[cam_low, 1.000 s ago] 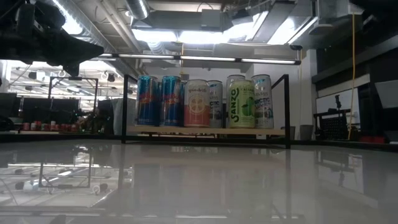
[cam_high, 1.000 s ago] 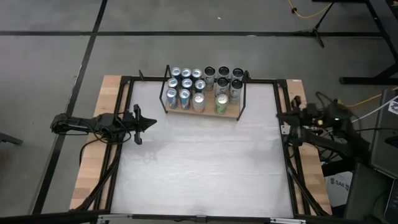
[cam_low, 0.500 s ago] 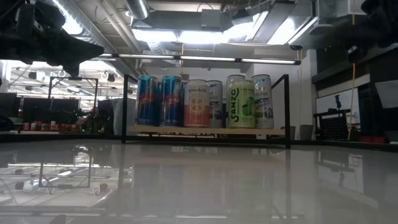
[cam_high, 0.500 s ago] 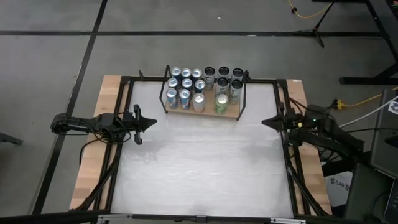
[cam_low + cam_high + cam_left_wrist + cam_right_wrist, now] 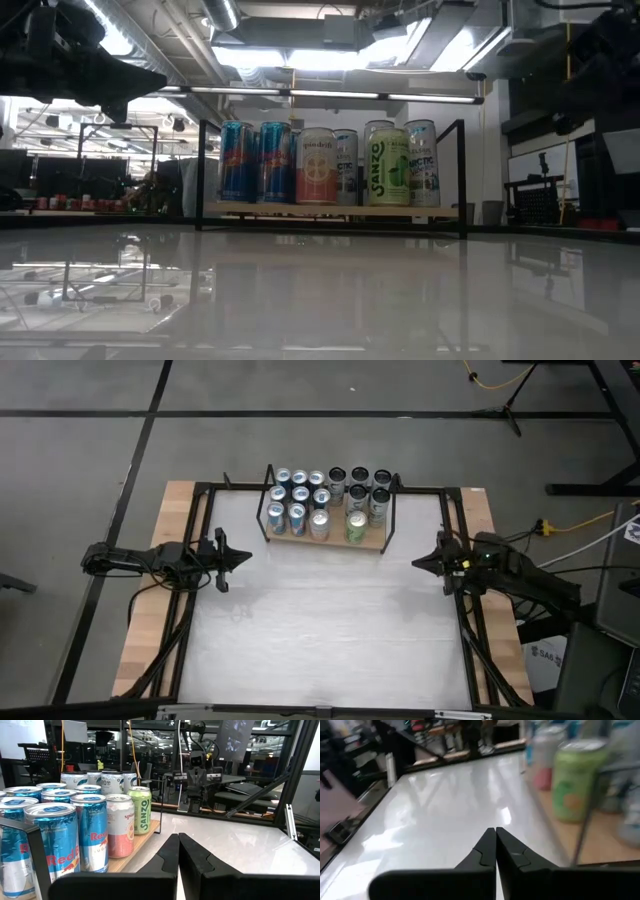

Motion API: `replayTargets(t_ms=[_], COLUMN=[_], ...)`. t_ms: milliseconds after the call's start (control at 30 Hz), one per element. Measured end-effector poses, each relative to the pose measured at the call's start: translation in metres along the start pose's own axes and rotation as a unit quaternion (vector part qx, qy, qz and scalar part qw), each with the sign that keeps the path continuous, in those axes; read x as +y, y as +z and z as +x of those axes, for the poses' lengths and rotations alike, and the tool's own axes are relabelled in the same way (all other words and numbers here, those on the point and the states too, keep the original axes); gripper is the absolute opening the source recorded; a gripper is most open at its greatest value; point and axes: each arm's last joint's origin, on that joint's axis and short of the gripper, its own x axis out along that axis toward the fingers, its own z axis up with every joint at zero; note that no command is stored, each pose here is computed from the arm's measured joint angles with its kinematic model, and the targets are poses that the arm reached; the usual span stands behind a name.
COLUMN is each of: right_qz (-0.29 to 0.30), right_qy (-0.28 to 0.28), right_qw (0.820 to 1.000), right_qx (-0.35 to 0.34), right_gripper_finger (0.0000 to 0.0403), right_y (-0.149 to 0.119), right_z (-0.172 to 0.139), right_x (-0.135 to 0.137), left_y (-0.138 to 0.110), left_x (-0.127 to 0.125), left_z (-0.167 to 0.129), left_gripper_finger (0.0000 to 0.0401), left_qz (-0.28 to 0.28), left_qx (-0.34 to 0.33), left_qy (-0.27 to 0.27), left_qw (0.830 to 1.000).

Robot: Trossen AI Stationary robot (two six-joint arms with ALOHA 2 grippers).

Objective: Place canned beverage on shelf
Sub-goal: Return to Home Position

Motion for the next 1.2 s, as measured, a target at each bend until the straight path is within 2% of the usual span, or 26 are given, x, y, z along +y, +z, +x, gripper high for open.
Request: replayTargets(t_ms=[200, 533, 800, 967, 1200], right_qz=[-0.015, -0.029, -0.039, -0.042, -0.044], right_qy=[0.032, 0.012, 0.031, 0.042, 0.053], right_qw=[0.999, 0.999, 0.997, 0.995, 0.994], right_qx=[0.019, 0.018, -0.063, -0.085, -0.083], right_gripper_finger=[0.0, 0.0, 0.0, 0.0, 0.0], right_y=[-0.007, -0.007, 0.008, 0.013, 0.013], right_z=[0.004, 0.005, 0.004, 0.004, 0.004], right_x=[0.006, 0.01, 0.013, 0.014, 0.015], left_y=[0.0, 0.0, 0.0, 0.0, 0.0], left_x=[0.0, 0.0, 0.0, 0.0, 0.0], left_z=[0.0, 0.0, 0.0, 0.0, 0.0], left_gripper_finger=[0.0, 0.0, 0.0, 0.0, 0.0], left_qz=[0.0, 0.0, 0.0, 0.0, 0.0], left_qx=[0.0, 0.0, 0.0, 0.0, 0.0], left_qy=[0.0, 0.0, 0.0, 0.0, 0.0], left_qw=[1.0, 1.0, 1.0, 1.0, 1.0])
